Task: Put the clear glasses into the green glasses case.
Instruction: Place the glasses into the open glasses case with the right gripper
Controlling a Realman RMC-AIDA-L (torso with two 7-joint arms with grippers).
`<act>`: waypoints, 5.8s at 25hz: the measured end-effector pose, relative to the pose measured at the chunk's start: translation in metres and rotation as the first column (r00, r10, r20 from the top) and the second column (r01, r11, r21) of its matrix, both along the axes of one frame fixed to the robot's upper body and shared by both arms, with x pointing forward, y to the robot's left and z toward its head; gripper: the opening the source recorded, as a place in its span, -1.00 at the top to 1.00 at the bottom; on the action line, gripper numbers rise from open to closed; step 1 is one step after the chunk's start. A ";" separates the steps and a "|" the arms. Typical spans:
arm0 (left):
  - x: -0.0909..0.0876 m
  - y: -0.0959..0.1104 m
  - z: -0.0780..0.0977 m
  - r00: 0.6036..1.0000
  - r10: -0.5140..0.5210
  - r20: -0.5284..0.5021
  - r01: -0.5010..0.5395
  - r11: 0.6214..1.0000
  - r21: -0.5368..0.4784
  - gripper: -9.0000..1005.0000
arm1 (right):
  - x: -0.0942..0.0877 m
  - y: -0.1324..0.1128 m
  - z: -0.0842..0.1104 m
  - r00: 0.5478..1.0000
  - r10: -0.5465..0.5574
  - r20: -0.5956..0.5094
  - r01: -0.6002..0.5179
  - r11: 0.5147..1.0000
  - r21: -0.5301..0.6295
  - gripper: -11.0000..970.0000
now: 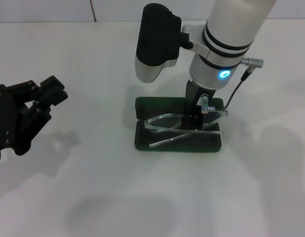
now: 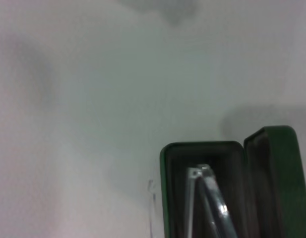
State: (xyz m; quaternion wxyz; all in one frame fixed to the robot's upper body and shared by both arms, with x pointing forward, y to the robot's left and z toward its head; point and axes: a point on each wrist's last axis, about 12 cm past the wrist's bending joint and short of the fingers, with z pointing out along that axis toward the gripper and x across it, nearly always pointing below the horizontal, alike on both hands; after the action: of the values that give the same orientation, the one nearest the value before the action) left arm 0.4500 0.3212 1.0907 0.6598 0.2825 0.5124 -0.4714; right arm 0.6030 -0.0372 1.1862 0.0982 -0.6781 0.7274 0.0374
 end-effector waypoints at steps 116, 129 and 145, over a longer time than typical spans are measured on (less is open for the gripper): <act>-0.015 0.008 -0.007 0.999 0.035 -0.019 -0.035 0.999 0.007 0.71 | -0.023 -0.002 -0.003 0.999 0.038 0.027 -0.035 0.995 -0.091 0.48; -0.035 0.022 -0.005 0.999 0.017 -0.046 -0.017 1.000 -0.003 0.71 | -0.036 -0.003 -0.014 0.995 0.043 0.091 -0.032 0.992 -0.126 0.44; -0.033 0.018 -0.005 0.999 0.015 -0.030 -0.015 1.000 -0.003 0.71 | -0.047 -0.003 -0.024 0.987 0.061 0.152 -0.043 0.992 -0.116 0.45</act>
State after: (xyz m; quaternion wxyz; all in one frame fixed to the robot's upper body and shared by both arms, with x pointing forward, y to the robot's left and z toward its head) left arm 0.4171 0.3396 1.0852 0.6562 0.2704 0.5234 -0.4715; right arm 0.5564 -0.0400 1.1623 0.1150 -0.7021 0.7006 -0.0540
